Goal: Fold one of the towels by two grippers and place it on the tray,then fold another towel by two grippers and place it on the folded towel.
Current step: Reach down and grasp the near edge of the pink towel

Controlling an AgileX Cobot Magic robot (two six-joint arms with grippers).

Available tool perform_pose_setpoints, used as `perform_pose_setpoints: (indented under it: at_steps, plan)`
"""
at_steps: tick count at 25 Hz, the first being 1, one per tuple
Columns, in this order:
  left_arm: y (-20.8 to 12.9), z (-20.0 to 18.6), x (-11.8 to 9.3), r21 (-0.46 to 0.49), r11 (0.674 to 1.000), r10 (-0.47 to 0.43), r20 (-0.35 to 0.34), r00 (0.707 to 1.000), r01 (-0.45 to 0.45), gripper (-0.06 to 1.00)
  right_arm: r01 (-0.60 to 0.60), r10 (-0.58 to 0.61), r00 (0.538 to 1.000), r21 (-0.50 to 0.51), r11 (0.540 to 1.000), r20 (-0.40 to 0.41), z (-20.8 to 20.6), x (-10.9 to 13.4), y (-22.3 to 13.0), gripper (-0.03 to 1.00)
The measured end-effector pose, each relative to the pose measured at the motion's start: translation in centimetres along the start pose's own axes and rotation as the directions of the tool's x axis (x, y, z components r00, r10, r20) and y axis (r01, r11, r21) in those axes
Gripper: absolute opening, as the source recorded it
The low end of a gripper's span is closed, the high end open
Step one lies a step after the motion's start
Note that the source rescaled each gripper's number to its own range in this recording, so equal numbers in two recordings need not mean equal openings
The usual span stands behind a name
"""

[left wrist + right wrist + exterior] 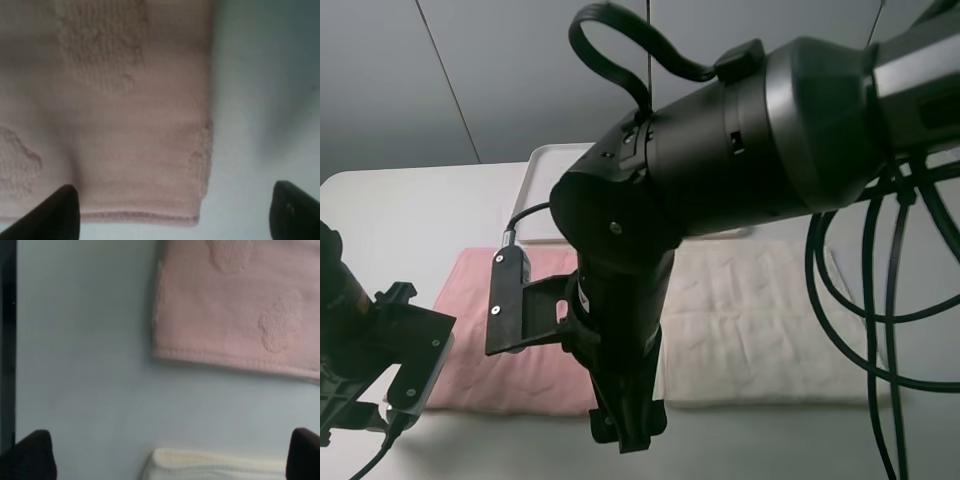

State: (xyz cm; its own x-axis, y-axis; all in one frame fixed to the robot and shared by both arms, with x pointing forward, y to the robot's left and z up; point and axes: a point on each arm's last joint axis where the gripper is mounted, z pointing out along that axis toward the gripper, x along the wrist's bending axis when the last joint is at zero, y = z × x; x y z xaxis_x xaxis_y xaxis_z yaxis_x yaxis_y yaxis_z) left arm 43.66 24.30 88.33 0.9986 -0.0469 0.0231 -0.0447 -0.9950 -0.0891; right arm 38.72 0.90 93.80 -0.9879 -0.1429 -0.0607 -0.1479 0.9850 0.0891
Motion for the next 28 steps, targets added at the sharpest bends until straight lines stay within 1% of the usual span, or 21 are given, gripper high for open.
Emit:
perform_pose_setpoints:
  at_steps: [3,7,13,16,19,26,28]
  plan:
    - [0.0,0.1,-0.1,0.005,1.000,0.029,0.014,0.999,-0.029,0.98,0.028,-0.028,1.000,-0.002,1.000,0.005,0.0,0.6,0.5,1.00]
    - [0.0,0.6,-0.2,0.013,0.999,0.040,0.043,0.998,-0.041,0.98,0.039,-0.039,0.999,-0.013,0.999,0.011,0.0,0.8,0.8,1.00]
    - [0.0,1.3,-0.3,0.021,0.999,0.045,0.077,0.996,-0.047,0.98,0.056,-0.056,0.998,0.036,0.998,-0.024,2.2,1.3,1.1,1.00]
    - [0.1,1.6,-0.3,0.021,0.999,0.046,0.081,0.996,-0.048,0.98,0.074,-0.072,0.997,0.046,0.996,-0.033,2.7,1.8,1.4,1.00]
    - [0.1,1.7,-0.2,0.022,0.999,0.048,0.086,0.995,-0.050,0.98,0.083,-0.082,0.996,0.026,0.996,-0.021,2.8,2.0,1.8,1.00]
    - [0.8,1.6,-0.4,0.035,0.995,0.094,0.082,0.992,-0.097,0.98,0.078,-0.077,0.997,0.024,0.997,-0.020,3.8,1.4,3.1,1.00]
    - [0.8,1.7,-0.4,0.040,0.996,0.080,0.081,0.994,-0.083,0.98,0.077,-0.076,0.997,0.029,0.997,-0.025,4.3,1.3,3.5,1.00]
